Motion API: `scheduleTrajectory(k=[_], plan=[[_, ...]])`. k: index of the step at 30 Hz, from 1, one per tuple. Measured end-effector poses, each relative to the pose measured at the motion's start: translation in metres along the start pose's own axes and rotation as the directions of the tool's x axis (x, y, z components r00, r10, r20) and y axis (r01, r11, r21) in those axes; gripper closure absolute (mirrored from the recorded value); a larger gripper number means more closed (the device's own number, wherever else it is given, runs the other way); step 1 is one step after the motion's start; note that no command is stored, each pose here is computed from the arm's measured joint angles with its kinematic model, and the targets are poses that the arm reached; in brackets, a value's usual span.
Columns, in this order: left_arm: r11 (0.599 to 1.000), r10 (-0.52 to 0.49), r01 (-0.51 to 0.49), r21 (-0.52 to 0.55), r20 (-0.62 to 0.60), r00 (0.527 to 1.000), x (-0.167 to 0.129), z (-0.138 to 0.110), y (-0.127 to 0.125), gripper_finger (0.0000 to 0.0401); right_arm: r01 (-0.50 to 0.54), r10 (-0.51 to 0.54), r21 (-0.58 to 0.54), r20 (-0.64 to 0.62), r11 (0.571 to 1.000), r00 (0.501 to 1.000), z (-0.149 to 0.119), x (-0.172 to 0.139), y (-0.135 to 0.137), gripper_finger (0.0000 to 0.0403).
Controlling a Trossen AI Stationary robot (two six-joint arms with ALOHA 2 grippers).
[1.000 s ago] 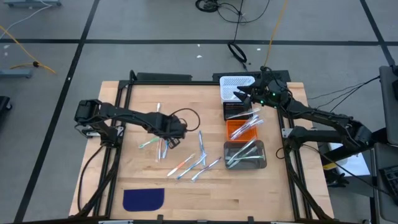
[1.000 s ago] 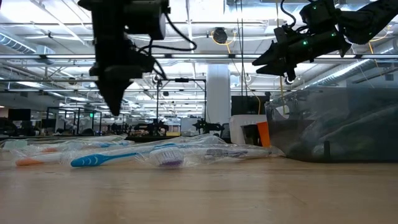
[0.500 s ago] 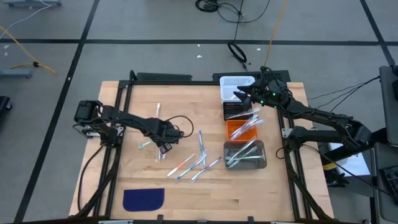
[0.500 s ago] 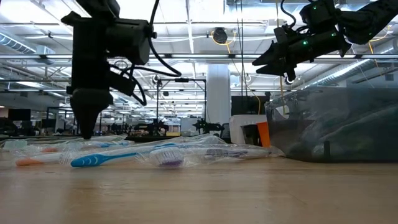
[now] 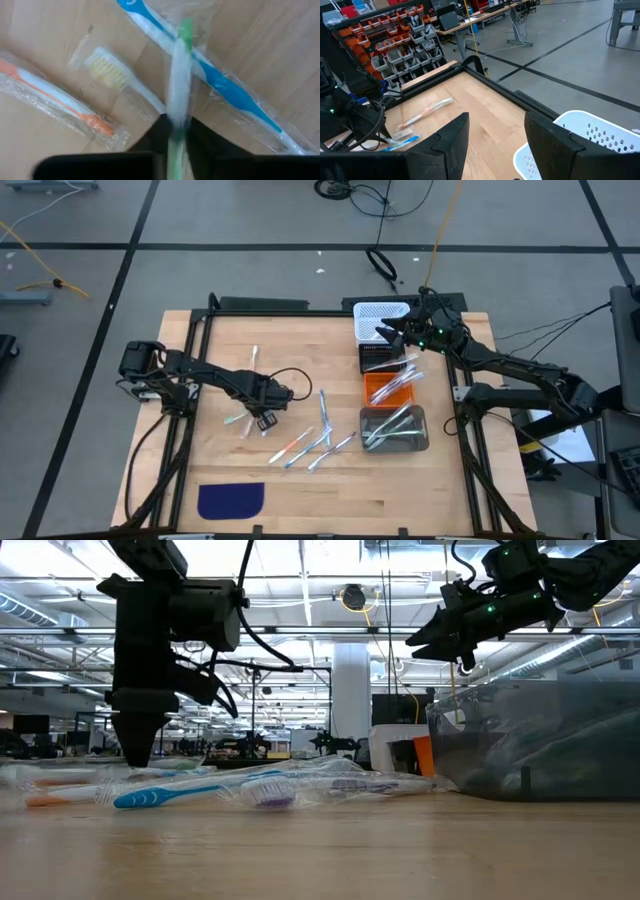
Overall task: Pick & Place Toothbrushes
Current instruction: Put the green toothbrush into the gray bin
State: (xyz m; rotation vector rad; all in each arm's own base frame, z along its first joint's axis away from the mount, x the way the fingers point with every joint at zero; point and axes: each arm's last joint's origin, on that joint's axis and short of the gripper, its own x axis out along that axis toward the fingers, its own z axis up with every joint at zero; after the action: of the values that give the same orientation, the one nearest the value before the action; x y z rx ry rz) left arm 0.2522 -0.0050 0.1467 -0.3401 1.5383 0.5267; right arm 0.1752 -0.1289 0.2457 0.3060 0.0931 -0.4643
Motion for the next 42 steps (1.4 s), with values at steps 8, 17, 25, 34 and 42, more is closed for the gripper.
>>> scheduleTrajectory(k=[8, 17, 25, 34, 42], plan=[[1.000, -0.012, 0.012, -0.023, 0.011, 1.000, -0.010, 0.006, -0.003, 0.0386, 0.000, 0.000, 0.000, -0.001, 1.000, 1.000, 0.000, 0.000, 0.000, 0.0220], [0.999, -0.032, 0.031, 0.009, 0.053, 0.998, -0.038, 0.020, -0.008, 0.0391, 0.000, 0.000, 0.000, -0.001, 1.000, 1.000, 0.000, 0.000, 0.000, 0.0220], [0.997, -0.065, 0.054, 0.063, 0.182, 0.981, -0.071, 0.039, -0.016, 0.0384, 0.001, -0.001, 0.001, -0.006, 1.000, 1.000, -0.001, 0.000, 0.000, 0.0220], [0.986, -0.132, 0.068, 0.150, 0.472, 0.872, -0.107, 0.070, -0.026, 0.0382, -0.161, 0.161, 0.001, -0.033, 0.987, 0.986, -0.003, 0.001, 0.014, 0.0220], [0.959, -0.271, 0.113, 0.260, 0.724, 0.634, -0.137, 0.098, -0.036, 0.0389, -0.318, 0.316, -0.019, -0.060, 0.948, 0.947, -0.007, 0.002, 0.035, 0.0220]])
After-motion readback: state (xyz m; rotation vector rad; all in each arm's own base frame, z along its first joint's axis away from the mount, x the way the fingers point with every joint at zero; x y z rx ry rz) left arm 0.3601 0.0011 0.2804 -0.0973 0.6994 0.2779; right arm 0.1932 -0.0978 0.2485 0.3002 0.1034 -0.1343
